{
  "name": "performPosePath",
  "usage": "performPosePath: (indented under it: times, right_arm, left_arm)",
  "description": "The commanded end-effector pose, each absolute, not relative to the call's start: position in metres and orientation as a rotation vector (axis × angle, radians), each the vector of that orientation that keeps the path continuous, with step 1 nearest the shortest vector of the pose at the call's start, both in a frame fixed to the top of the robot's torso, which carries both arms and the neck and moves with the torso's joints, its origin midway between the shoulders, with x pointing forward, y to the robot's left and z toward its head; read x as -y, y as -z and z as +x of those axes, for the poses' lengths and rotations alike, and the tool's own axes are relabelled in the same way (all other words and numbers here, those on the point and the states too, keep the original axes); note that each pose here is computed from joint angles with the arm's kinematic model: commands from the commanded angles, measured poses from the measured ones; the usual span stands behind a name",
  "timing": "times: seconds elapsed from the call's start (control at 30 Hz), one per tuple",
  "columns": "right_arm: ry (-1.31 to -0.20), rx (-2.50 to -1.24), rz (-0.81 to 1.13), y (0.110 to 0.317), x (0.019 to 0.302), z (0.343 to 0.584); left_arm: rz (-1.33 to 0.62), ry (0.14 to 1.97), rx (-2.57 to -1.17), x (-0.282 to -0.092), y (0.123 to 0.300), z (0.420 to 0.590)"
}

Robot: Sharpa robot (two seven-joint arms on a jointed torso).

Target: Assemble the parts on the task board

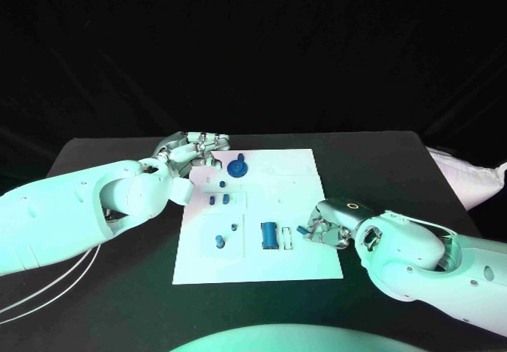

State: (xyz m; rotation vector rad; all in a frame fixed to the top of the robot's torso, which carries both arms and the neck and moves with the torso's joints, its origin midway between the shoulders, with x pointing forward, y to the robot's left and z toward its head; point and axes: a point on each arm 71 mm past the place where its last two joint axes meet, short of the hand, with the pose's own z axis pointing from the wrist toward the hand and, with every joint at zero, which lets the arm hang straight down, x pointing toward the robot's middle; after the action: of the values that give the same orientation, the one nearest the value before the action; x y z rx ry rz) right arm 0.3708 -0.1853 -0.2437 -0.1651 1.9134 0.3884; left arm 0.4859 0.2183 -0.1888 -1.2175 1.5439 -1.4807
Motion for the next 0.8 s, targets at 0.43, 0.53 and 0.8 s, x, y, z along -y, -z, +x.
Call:
performPosePath:
  times: [0.43, 0.53, 0.8]
  right_arm:
    - [-0.572, -1.971, 0.095, 0.241, 0.177, 0.368]
    - [-0.576, -2.003, 0.101, 0.244, 0.174, 0.368]
    - [-0.564, -2.071, 0.077, 0.251, 0.167, 0.368]
  left_arm:
    - [-1.246, 1.490, -1.549, -0.217, 0.189, 0.486]
    - [-1.246, 1.491, -1.549, -0.217, 0.189, 0.486]
    - [-1.244, 1.494, -1.554, -0.216, 0.189, 0.486]
